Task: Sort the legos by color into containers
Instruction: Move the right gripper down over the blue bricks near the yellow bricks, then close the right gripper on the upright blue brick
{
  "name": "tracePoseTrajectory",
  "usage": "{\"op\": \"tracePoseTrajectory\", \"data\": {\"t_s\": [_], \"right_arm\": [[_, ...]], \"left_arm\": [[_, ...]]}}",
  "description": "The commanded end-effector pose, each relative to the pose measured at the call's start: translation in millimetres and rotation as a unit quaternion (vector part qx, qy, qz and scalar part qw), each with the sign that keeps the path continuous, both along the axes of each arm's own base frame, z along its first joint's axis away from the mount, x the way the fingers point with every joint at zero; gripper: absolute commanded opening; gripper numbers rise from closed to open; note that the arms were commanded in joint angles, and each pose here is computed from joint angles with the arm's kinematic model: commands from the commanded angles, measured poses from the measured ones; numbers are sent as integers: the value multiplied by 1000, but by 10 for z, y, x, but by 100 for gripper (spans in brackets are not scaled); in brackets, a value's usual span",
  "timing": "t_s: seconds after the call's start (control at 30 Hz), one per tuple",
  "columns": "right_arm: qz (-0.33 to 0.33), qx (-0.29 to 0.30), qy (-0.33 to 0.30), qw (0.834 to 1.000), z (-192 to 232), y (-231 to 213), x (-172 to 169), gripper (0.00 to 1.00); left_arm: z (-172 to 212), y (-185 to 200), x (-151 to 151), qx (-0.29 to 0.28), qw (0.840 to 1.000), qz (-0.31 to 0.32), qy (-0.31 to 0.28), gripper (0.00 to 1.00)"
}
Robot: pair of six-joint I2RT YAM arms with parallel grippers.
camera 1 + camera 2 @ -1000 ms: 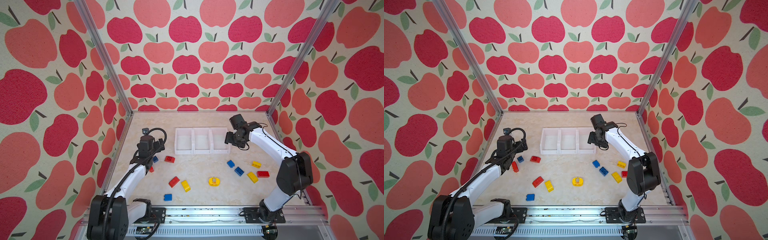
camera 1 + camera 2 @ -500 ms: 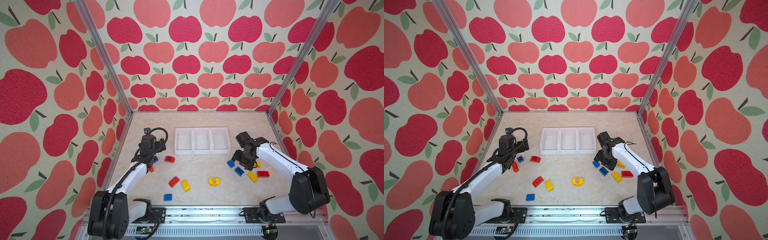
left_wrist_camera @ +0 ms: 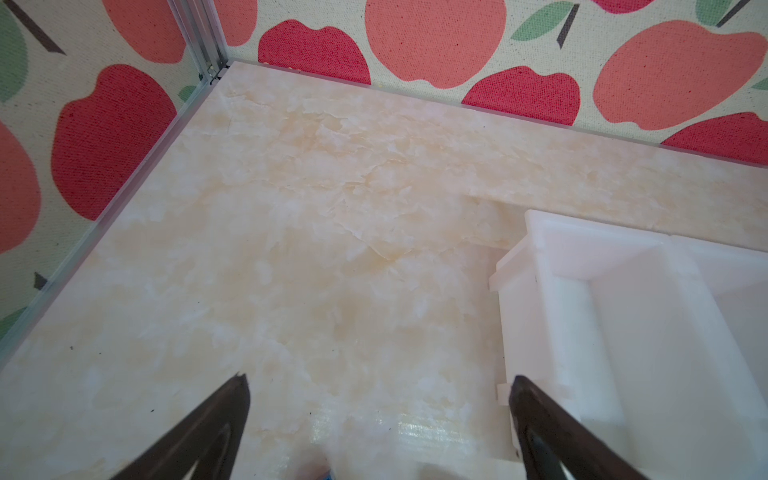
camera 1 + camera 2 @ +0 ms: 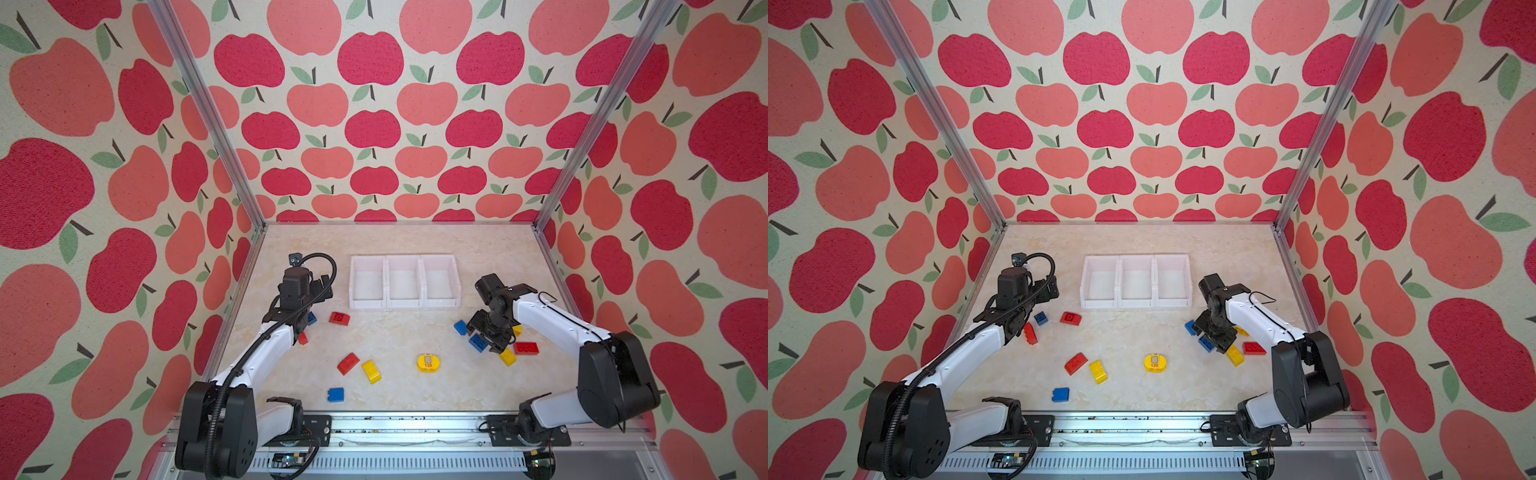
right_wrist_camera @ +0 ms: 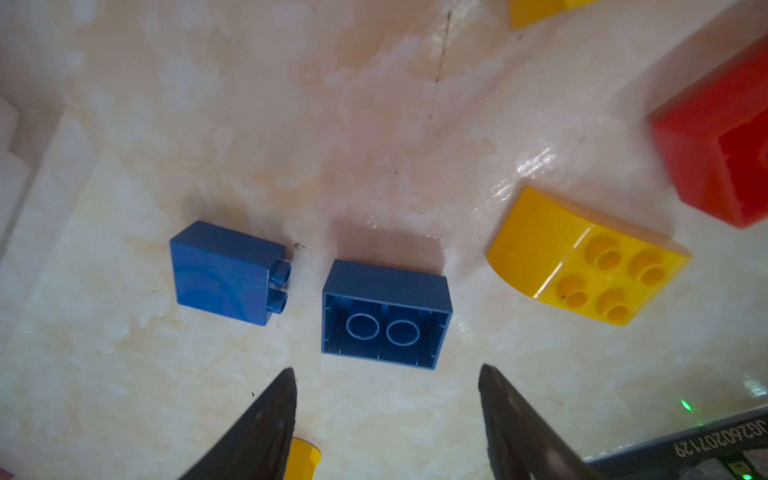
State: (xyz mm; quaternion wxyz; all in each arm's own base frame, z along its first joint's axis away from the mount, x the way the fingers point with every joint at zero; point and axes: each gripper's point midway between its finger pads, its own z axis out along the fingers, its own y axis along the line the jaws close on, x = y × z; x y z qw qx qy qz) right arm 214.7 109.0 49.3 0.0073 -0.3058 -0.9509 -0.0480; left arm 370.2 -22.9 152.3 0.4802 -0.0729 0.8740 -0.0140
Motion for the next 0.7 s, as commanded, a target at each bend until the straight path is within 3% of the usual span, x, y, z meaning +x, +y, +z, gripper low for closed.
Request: {"op": "tracePoseTrajectory", "data": {"t_s": [0.0,0.67], "right_arm": [[-18,5,11,1000,-96,13,-22,72],[-21,7,48,999,-279,-8,0,62]], "left_arm": [[42,-48,53,1,1000,-11,3,99],[11,-120,71,-3,1000,-13,6,99]]}}
